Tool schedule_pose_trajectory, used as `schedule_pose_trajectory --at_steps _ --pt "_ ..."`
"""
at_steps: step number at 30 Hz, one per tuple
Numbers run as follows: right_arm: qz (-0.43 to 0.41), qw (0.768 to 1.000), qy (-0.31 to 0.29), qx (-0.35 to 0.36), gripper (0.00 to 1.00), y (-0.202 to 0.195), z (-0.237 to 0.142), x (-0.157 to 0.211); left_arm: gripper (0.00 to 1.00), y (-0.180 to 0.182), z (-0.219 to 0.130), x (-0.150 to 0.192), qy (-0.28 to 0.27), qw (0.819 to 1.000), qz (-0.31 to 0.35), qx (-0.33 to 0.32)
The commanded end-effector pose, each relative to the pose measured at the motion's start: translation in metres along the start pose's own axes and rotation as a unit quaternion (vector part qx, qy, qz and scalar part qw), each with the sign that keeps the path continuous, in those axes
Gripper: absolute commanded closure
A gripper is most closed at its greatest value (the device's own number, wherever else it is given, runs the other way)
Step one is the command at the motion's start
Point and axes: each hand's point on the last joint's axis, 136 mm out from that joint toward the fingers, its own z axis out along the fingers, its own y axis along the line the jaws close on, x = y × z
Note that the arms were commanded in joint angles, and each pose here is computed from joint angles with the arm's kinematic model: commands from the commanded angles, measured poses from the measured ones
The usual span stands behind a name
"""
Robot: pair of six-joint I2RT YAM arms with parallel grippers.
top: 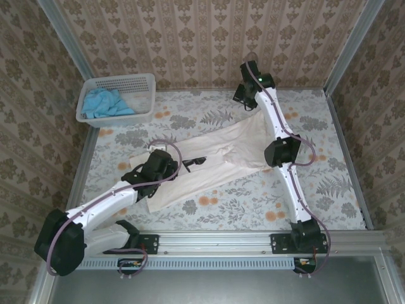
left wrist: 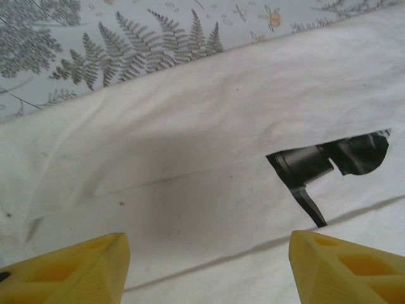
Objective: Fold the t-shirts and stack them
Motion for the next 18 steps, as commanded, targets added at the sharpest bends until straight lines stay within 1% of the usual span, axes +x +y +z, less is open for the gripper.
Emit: schedule_pose_trajectory --at_steps 1,2,5,8,10,12,14,16,18 --pt "-0.043 0.997 0.029 0.065 0.51 -0.027 -0.056 0.020 0.32 -0.014 0.001 -0.003 0.007 1.000 0.004 0.028" --pt "-0.059 0.994 0.042 0.081 0.49 -0.032 -0.056 0.029 0.32 -0.016 0.002 -0.001 0.010 0.999 0.005 0.033" --pt "-0.113 0.986 0.052 0.110 0.41 -0.035 -0.061 0.040 0.32 -0.021 0.001 0.000 0.014 0.999 0.005 0.048" --pt "-0.138 0.985 0.057 0.092 0.39 -0.029 -0.070 0.041 0.32 -0.022 0.000 0.000 0.015 0.999 0.008 0.051" --pt "-0.154 0.983 0.048 0.087 0.37 -0.029 -0.083 0.036 0.32 -0.022 0.000 0.000 0.014 0.999 0.008 0.050" --pt "-0.150 0.984 0.054 0.073 0.36 -0.033 -0.095 0.033 0.32 -0.022 -0.001 0.000 0.013 0.999 0.008 0.051" --pt "-0.137 0.987 0.075 0.042 0.36 -0.037 -0.105 0.030 0.32 -0.023 -0.001 -0.001 0.011 0.998 0.008 0.053" --pt "-0.132 0.987 0.074 0.044 0.36 -0.050 -0.118 0.021 0.32 -0.024 0.000 0.000 0.013 0.998 0.008 0.056" --pt "-0.116 0.990 0.083 0.019 0.36 -0.060 -0.138 0.016 0.32 -0.025 0.000 0.001 0.015 0.998 0.010 0.057"
